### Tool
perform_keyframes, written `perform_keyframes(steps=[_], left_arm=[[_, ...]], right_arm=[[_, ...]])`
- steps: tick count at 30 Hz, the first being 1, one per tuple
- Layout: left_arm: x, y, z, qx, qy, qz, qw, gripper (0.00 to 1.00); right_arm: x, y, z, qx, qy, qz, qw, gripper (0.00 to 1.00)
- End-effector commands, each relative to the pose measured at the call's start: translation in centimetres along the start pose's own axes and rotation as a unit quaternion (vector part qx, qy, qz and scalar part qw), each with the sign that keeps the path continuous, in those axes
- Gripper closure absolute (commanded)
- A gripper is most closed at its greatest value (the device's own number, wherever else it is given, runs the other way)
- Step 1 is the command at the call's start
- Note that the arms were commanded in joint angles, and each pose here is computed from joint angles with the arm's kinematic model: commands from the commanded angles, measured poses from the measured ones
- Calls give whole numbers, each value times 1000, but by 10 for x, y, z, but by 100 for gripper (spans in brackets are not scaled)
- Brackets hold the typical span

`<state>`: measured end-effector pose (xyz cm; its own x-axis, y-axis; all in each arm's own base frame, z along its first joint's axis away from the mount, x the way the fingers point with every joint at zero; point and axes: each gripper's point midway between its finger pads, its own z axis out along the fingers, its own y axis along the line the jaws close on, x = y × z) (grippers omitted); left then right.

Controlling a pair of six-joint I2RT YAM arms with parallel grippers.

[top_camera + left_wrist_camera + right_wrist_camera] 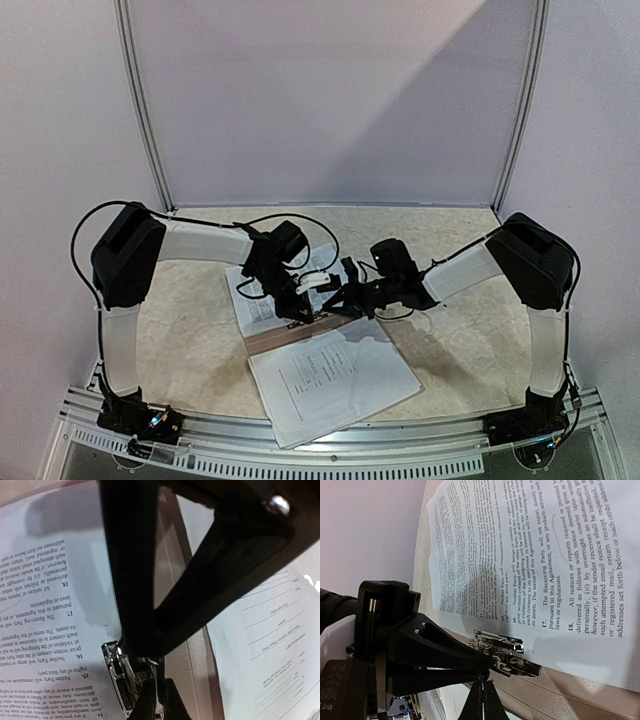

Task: Put the files into the folder
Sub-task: Clamp the file with the spring clip on the folder.

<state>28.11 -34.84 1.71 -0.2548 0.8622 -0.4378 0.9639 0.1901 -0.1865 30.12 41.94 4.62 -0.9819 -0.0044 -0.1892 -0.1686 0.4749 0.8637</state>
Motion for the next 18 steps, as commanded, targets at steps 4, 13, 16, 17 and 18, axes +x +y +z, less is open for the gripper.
perform_keyframes(steps=[4,13,16,17,18], left_arm=[[12,-16,-8,23,45,3,999,72],[5,-28,-35,41,41,25,998,62],[3,-36,-51,67,30,27,997,62],[4,-41,-58,82,31,24,996,63],[4,-43,-63,91,29,21,995,64]], right_arm=[[7,-44,11,79,9,3,997,100],[8,-56,13,96,11,0,995,100],[7,-60,13,105,9,-4,994,100],[8,-62,14,110,8,-5,994,100],[8,-64,14,114,8,-7,993,100]])
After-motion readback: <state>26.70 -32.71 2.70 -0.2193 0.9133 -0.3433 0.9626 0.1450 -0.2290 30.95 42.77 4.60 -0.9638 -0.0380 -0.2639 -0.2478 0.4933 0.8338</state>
